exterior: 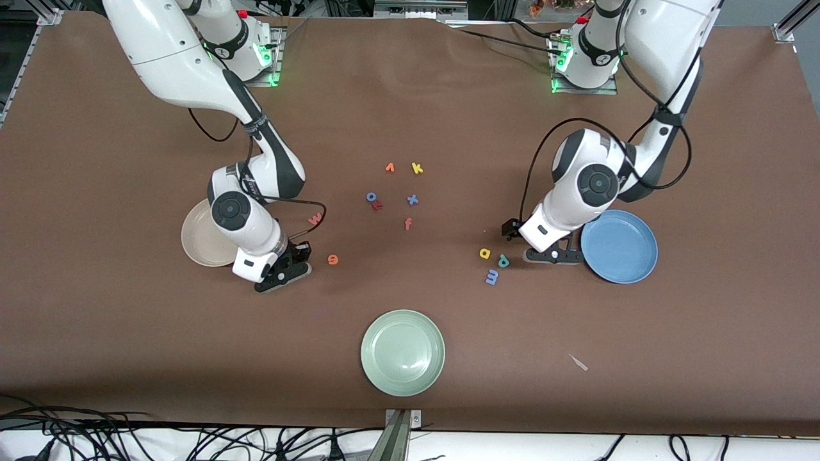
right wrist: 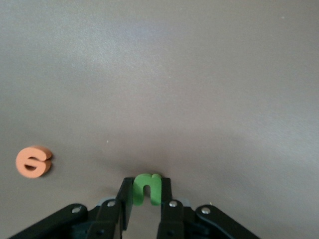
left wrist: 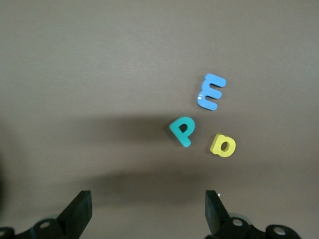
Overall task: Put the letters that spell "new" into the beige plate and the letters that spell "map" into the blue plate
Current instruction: 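Place the green n on the white plate while the left gripper grasps the P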
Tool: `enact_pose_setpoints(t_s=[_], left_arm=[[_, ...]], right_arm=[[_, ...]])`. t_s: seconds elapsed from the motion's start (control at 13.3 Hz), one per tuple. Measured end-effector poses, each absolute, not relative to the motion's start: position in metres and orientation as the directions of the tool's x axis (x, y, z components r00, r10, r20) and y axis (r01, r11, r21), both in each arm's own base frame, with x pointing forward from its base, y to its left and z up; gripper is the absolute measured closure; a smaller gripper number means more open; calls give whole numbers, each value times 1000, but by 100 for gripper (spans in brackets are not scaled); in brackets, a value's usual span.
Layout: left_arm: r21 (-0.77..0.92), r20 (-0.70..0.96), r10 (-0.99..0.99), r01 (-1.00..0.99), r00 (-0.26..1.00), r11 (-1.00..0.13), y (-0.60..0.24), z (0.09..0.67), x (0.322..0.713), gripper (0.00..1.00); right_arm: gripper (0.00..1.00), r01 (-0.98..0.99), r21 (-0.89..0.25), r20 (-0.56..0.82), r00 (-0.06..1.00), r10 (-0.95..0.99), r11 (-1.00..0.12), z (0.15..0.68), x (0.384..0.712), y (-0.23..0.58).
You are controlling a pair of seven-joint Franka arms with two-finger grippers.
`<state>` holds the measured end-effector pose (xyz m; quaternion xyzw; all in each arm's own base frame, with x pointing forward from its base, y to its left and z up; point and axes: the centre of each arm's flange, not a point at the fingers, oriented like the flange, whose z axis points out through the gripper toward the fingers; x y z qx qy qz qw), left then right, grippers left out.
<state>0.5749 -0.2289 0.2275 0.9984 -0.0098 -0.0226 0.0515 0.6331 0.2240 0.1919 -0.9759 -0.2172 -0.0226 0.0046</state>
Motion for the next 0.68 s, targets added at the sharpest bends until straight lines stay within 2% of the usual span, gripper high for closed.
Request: enact_pose_setpoints(t_s=[0.38, 0.68], left_arm=[[122, -25, 12, 15, 1000, -992, -267, 185, 575, 0], [106, 3, 40, 40, 999, -994, -247, 186, 596, 6]], right_arm=[[74, 378, 27, -31, 925, 378, -925, 231, 638, 186], [74, 379, 51, -61, 925, 376, -924, 240, 616, 138]])
